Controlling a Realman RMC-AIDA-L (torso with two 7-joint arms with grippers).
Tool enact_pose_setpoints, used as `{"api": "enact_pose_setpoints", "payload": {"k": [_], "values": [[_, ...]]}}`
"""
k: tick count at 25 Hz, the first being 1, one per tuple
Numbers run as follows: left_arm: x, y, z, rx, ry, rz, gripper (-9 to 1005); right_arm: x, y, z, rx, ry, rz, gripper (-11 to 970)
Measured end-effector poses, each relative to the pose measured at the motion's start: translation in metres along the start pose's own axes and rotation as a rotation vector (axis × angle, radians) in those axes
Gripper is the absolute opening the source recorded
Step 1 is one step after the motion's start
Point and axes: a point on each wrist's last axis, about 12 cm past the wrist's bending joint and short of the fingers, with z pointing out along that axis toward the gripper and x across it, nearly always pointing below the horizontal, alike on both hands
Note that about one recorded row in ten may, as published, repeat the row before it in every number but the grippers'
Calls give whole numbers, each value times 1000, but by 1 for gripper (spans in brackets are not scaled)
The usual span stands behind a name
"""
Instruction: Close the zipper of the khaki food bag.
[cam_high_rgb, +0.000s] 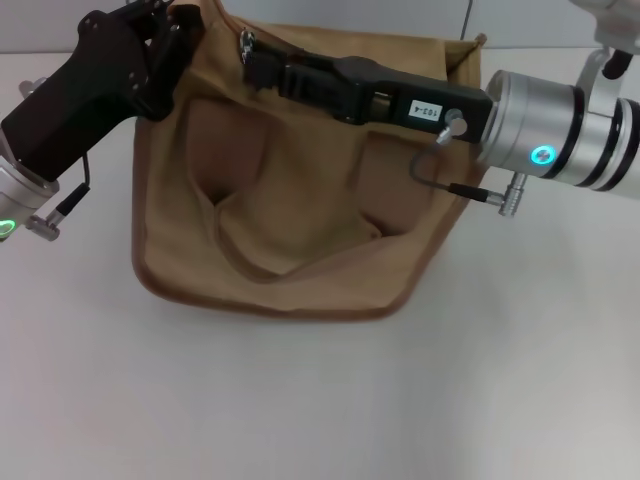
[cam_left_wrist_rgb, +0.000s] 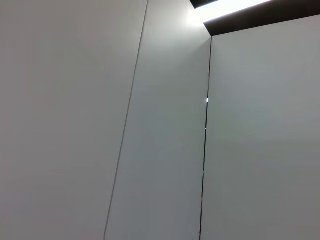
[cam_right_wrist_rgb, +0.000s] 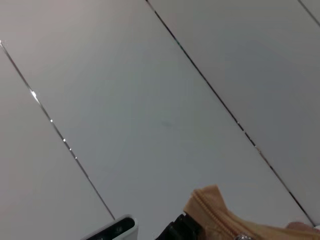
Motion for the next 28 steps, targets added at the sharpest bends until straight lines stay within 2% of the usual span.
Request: {"api": "enact_pose_setpoints", "payload": {"k": [5, 13, 24, 28], "values": [[-1, -1, 6, 24, -5, 3, 27, -3, 1, 9, -15, 26, -14, 326], [-1, -1, 7, 33, -5, 7, 27, -4, -3, 9, 18, 5, -7, 328], [-1, -1, 8, 34, -8, 10, 27, -3, -1, 10, 8, 17, -11, 213], [-1, -1, 6, 28, -8, 9, 27, -1, -1, 7, 12, 14, -5, 138]]}}
